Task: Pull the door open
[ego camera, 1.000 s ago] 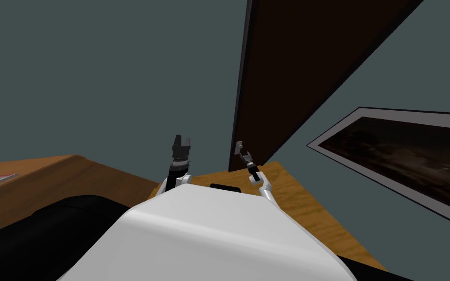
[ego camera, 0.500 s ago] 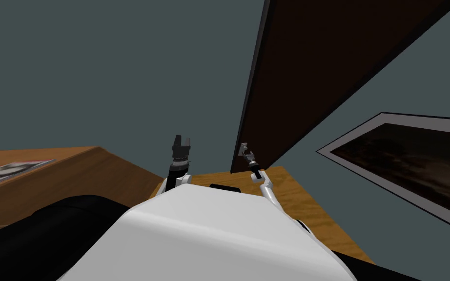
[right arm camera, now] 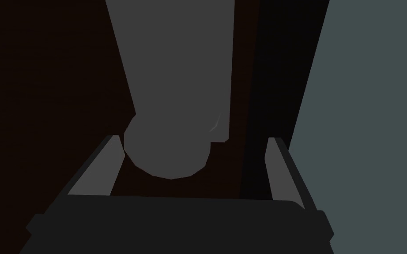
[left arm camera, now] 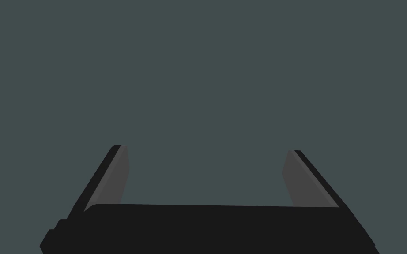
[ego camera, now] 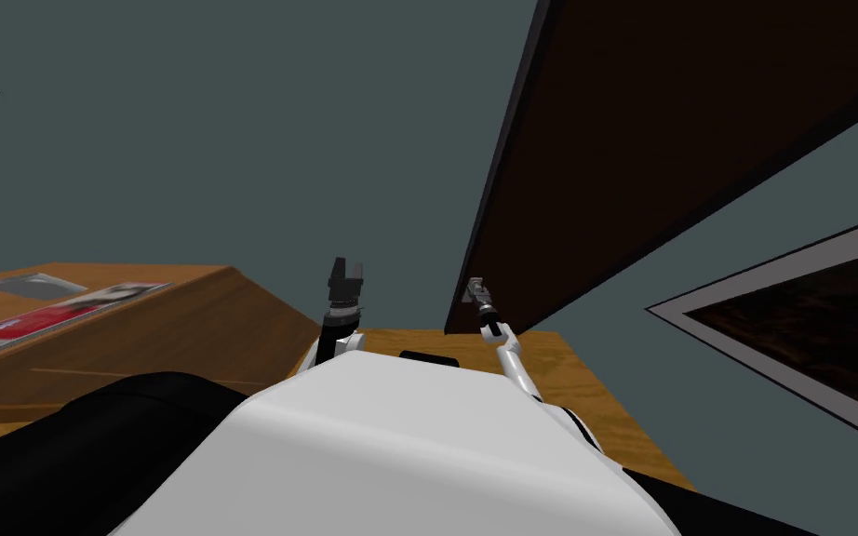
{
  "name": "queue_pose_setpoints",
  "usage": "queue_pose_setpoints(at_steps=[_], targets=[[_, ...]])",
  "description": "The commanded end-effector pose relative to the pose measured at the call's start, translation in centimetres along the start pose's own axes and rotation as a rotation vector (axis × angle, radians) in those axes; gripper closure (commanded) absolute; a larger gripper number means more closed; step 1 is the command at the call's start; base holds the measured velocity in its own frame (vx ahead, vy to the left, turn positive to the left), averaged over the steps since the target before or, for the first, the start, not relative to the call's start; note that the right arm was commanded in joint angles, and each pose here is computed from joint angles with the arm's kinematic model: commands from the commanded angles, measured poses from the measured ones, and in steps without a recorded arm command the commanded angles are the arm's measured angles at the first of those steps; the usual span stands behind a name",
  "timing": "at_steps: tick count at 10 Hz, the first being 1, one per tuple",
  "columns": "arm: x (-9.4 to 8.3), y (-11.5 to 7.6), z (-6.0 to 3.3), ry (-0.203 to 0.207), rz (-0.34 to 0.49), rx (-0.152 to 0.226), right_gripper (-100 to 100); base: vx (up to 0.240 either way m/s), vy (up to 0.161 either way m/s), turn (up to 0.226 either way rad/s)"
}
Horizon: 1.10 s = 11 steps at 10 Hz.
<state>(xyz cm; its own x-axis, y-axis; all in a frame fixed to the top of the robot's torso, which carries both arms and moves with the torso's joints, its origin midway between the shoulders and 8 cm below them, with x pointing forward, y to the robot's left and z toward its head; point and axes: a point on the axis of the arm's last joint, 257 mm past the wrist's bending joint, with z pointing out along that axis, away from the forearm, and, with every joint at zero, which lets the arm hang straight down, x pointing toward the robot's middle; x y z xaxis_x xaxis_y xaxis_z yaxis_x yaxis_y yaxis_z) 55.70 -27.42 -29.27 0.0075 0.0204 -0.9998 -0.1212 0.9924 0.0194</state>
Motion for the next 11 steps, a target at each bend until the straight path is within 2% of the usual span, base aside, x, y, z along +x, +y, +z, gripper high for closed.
queue_pose_setpoints(at_steps=[1, 3, 4, 5, 10, 11], targets=[[0.29, -1.10, 0.16, 0.002, 0.001, 0.021, -100, 0.043, -0.030, 0.111], [0.30, -1.98, 0.37, 0.002, 0.005, 0.042, -100, 0.025, -0.022, 0.082], [0.20, -1.70, 0.33, 0.002, 0.004, 0.036, -100, 0.009, -0.011, 0.018], [0.20, -1.70, 0.33, 0.002, 0.004, 0.036, 100, 0.000, 0.001, -0.017], [0.20, -1.70, 0.33, 0.002, 0.004, 0.036, 100, 0.000, 0.000, 0.000], [0.12, -1.85, 0.37, 0.000, 0.046, 0.039, 100, -0.013, -0.008, 0.038]])
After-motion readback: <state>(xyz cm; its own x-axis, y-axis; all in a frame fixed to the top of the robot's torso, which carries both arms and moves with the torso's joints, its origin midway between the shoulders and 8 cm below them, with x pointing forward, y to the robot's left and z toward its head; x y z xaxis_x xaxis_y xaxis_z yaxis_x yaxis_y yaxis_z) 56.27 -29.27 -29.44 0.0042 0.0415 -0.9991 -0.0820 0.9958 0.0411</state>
